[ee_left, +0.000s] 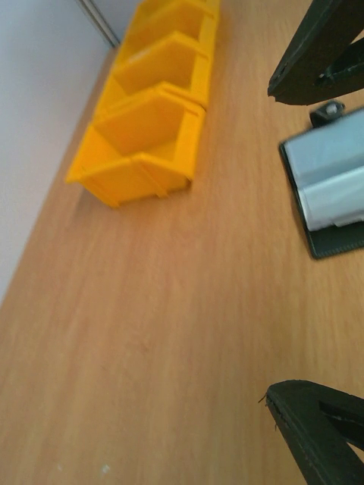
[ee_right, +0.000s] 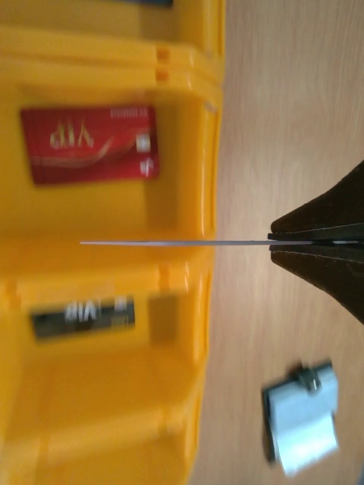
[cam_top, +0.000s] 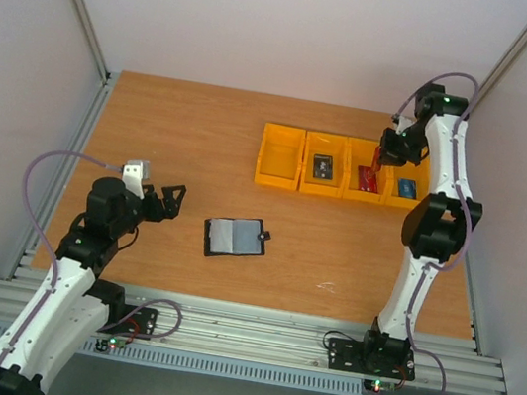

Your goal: Take the credit cards out of the card holder

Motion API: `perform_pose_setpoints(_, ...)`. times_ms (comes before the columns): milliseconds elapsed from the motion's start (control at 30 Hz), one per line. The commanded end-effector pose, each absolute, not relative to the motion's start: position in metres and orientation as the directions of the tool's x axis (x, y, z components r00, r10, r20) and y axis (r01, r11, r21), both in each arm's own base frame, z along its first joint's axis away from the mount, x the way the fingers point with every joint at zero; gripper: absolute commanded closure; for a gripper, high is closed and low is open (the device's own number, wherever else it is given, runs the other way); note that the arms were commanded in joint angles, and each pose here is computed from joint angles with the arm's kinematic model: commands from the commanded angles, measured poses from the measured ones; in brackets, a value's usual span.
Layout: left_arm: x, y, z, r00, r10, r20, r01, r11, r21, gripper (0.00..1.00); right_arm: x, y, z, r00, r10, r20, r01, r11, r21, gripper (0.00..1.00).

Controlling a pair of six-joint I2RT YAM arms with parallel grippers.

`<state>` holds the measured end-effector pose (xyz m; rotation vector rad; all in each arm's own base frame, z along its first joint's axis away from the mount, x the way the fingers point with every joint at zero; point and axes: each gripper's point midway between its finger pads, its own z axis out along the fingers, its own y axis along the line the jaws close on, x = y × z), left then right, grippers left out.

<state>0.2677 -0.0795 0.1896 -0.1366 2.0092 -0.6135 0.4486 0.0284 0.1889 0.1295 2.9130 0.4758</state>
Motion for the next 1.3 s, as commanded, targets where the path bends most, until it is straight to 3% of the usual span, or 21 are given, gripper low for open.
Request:
perform_pose_setpoints(0, 0.268, -0.065, 0.171, -0.487, -0.303, -0.819, 0.111, 0.908, -0.403, 0.01, 0.439, 0.005, 0.16, -0.998, 0.017, -0.061, 0.008, 0.989, 0.15, 0.99)
perform_pose_setpoints(433, 0.271, -0.062, 0.16, -0.503, -0.272, -0.821, 0.1, 0.925, -0.368, 0.01, 0.468, 0.015, 0.098, -1.0, -0.016, 0.008, -0.014, 0.979, 0.201, 0.99)
perform_pose_setpoints(1267, 0.274, -0.062, 0.155, -0.516, -0.275, -0.811, 0.09, 0.924, -0.371, 0.01, 0.483, 0.026, 0.059, -0.997, -0.08, 0.014, -0.076, 0.977, 0.198, 0.98)
